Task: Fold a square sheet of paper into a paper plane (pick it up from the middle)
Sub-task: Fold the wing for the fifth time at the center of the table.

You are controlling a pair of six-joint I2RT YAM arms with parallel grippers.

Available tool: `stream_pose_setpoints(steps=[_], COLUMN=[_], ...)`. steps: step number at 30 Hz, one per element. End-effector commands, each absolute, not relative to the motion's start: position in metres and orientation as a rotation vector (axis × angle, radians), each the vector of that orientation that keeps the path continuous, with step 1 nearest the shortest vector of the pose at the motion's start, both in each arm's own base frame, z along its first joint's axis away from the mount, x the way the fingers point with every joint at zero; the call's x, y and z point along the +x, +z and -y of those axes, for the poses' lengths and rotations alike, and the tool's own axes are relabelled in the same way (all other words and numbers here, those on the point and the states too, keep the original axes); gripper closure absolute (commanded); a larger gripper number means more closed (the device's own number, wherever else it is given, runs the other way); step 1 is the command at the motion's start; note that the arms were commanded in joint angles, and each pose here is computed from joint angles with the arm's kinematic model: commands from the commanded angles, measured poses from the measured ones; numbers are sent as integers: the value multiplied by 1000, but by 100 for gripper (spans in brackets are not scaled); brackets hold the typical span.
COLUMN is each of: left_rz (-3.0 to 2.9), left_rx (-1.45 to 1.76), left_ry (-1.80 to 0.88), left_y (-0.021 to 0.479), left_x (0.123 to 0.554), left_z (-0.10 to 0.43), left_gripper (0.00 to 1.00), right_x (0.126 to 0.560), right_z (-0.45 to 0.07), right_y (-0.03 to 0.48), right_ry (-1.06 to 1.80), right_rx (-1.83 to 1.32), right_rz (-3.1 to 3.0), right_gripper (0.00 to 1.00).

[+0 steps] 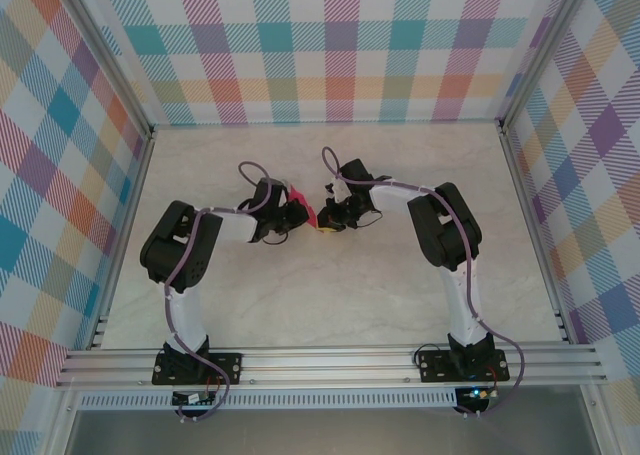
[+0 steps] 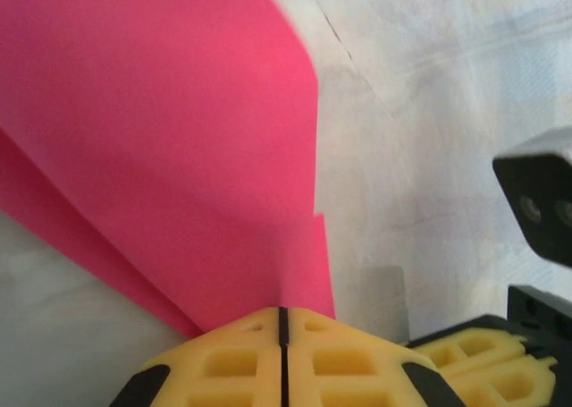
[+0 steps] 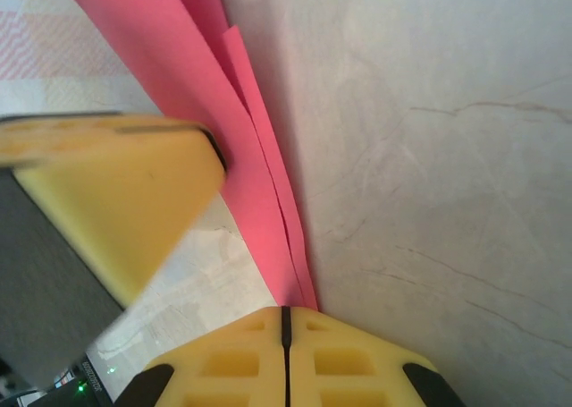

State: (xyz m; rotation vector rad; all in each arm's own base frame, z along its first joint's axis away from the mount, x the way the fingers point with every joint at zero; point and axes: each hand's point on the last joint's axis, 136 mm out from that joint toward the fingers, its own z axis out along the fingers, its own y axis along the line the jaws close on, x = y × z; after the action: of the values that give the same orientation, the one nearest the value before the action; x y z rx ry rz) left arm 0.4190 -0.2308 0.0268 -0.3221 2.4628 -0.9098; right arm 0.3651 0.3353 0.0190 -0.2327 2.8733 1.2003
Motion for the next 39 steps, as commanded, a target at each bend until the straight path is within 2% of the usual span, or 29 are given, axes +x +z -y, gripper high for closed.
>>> stream_pose_setpoints(steps=[1, 19, 39], left_rz=[-2472, -2457, -2456], left_rx=[-372, -323, -521], left_ry=[-795, -782, -529], left_y=[16, 28, 13], left_x=[436, 454, 458], left_z=[199, 191, 142], left_gripper=[91, 90, 90], right_x=[349, 349, 348], right_z=[-311, -313, -311], right_y=[-13, -12, -15], right_ry=[1092, 1115, 1102], right_rx=[-150, -156, -156], right_rz=[-3013, -3008, -3018], right_gripper=[94, 93, 93])
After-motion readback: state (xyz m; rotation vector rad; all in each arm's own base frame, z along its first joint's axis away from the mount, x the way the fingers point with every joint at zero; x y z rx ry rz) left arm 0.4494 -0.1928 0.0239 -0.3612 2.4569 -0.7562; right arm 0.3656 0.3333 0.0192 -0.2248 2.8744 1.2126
